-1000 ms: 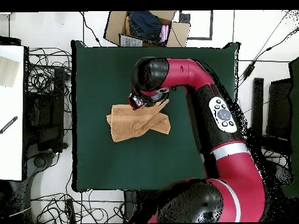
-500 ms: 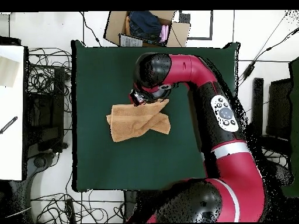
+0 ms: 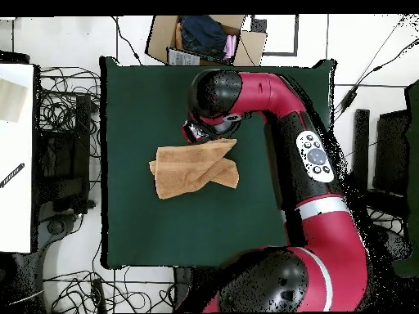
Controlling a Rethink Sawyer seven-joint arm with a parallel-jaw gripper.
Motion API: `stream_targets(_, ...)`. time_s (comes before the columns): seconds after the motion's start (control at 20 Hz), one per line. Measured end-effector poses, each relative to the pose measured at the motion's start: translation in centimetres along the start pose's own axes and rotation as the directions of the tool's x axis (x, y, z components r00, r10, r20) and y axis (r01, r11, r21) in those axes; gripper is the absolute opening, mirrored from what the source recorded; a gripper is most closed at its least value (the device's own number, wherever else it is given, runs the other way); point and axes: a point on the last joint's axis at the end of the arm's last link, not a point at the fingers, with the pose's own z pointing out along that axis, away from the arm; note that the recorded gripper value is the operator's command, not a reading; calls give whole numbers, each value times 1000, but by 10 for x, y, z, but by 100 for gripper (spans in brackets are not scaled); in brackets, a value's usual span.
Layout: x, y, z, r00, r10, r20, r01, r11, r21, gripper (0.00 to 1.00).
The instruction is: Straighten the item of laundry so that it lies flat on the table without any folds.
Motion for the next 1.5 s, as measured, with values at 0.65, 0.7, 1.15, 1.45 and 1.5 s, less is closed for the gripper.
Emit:
stream_targets(0.65, -5, -12, 12, 1000, 16, 12, -15, 1000, -16, 100)
stream_targets(0.7, -5, -12, 13, 1000, 16, 12, -16, 1000, -16, 100)
stream_targets(1.15, -7, -19, 25, 1000, 25, 12, -24, 999, -26, 100)
stream_targets(1.45, -7, -19, 35, 1000, 25, 5, -25, 999, -39, 100)
stream_targets(1.5, -6, -19, 38, 1000, 25, 3, -25, 999, -41, 100)
